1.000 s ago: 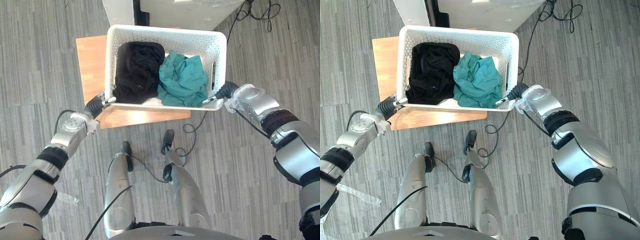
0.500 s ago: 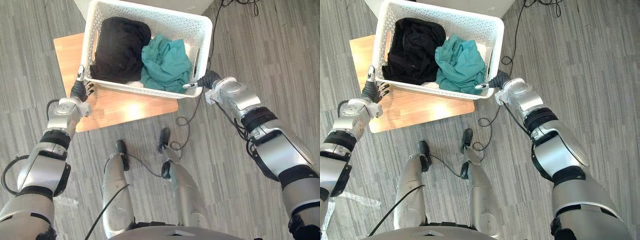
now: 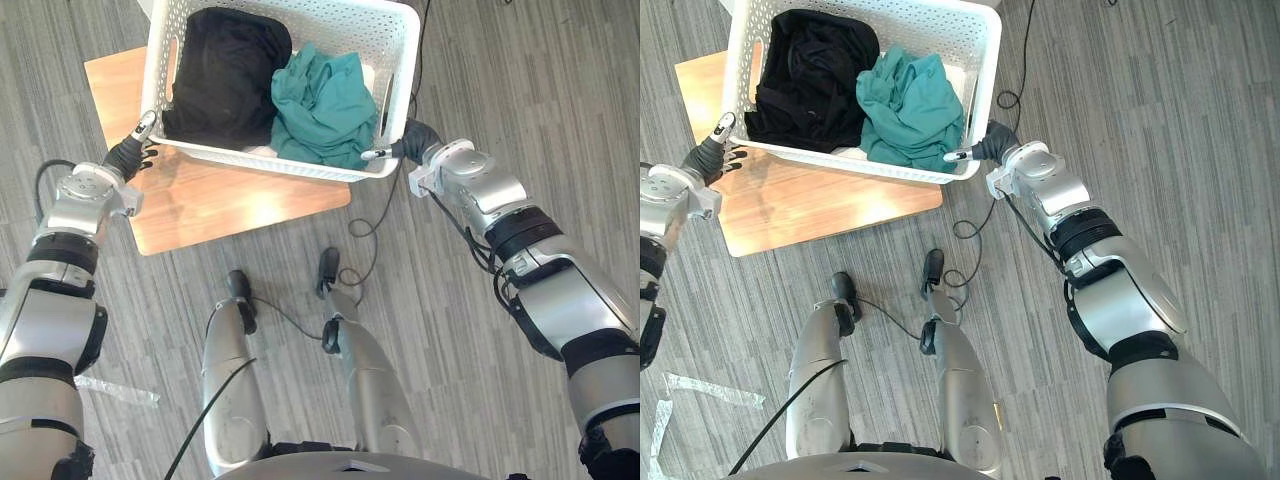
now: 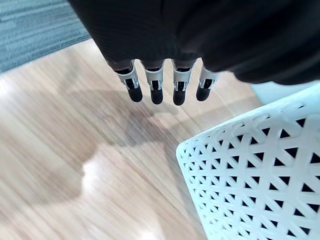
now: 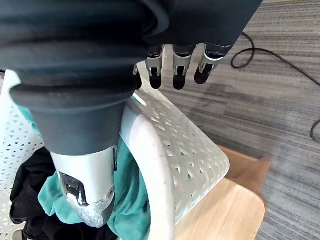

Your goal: Pick up the laundry basket with both hands and put the clothes into the washing machine.

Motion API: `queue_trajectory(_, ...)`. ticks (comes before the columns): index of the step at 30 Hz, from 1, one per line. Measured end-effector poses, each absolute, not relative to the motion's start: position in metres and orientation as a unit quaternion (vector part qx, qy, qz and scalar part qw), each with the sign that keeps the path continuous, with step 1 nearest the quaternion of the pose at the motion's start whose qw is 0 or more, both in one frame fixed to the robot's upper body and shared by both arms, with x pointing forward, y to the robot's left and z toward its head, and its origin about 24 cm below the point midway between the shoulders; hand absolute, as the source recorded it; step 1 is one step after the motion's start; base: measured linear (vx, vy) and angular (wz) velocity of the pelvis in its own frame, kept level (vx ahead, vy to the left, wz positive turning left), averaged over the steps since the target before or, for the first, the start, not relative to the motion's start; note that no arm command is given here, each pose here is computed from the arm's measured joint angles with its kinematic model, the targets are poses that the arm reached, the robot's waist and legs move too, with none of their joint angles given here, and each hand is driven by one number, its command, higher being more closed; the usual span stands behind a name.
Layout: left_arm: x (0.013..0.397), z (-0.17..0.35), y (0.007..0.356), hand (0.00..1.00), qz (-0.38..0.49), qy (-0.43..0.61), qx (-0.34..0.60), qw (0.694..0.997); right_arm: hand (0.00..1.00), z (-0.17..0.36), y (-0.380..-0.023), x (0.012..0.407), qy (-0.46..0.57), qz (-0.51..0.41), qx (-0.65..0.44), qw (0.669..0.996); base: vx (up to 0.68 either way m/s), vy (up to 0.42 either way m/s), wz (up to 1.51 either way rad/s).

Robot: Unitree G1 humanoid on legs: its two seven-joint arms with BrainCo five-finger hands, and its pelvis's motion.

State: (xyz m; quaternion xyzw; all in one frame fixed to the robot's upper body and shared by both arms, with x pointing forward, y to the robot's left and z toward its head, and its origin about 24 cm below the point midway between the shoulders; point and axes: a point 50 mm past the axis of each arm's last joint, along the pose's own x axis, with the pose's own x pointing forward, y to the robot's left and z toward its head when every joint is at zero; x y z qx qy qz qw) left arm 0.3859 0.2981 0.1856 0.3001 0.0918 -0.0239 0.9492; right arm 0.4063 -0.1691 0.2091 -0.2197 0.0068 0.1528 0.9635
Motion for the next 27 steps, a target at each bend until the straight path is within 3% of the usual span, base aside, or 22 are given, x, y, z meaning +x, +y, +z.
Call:
queue_trajectory(5,0.387,0.203,0.299,0.00,-0.035,0.096,0.370,0.923,0.00,0.211,-0.170,0.406,0.005,0.159,-0.222,0.962,0.01,0.005,0.00)
queue_trajectory(6,0.388,0.205,0.299,1.00,-0.035,0.095,0.380,0.919,0.00,0.212,-0.169,0.405,0.003,0.161,-0.222,0.962,0.04,0.006,-0.07)
queue_trajectory(9,0.386,0.216,0.304,1.00,-0.024,0.091,0.414,0.905,0.00,0.214,-0.166,0.404,-0.003,0.168,-0.223,0.960,0.04,0.001,-0.06)
queue_trajectory(10,0.387,0.222,0.304,1.00,-0.018,0.087,0.435,0.896,1.00,0.214,-0.165,0.404,-0.004,0.170,-0.223,0.960,0.03,-0.011,-0.03)
queue_trajectory(16,0.389,0.236,0.299,1.00,0.013,0.053,0.483,0.874,1.00,0.221,-0.158,0.404,-0.023,0.176,-0.197,0.964,0.01,-0.006,-0.04)
queue_trajectory(22,0.395,0.240,0.289,1.00,0.058,0.008,0.443,0.895,1.00,0.224,-0.160,0.400,-0.039,0.170,-0.196,0.965,0.00,-0.003,0.01)
queue_trajectory(27,0.396,0.254,0.268,1.00,0.064,-0.048,0.449,0.890,1.00,0.238,-0.175,0.389,-0.082,0.143,-0.198,0.966,0.01,-0.003,0.02)
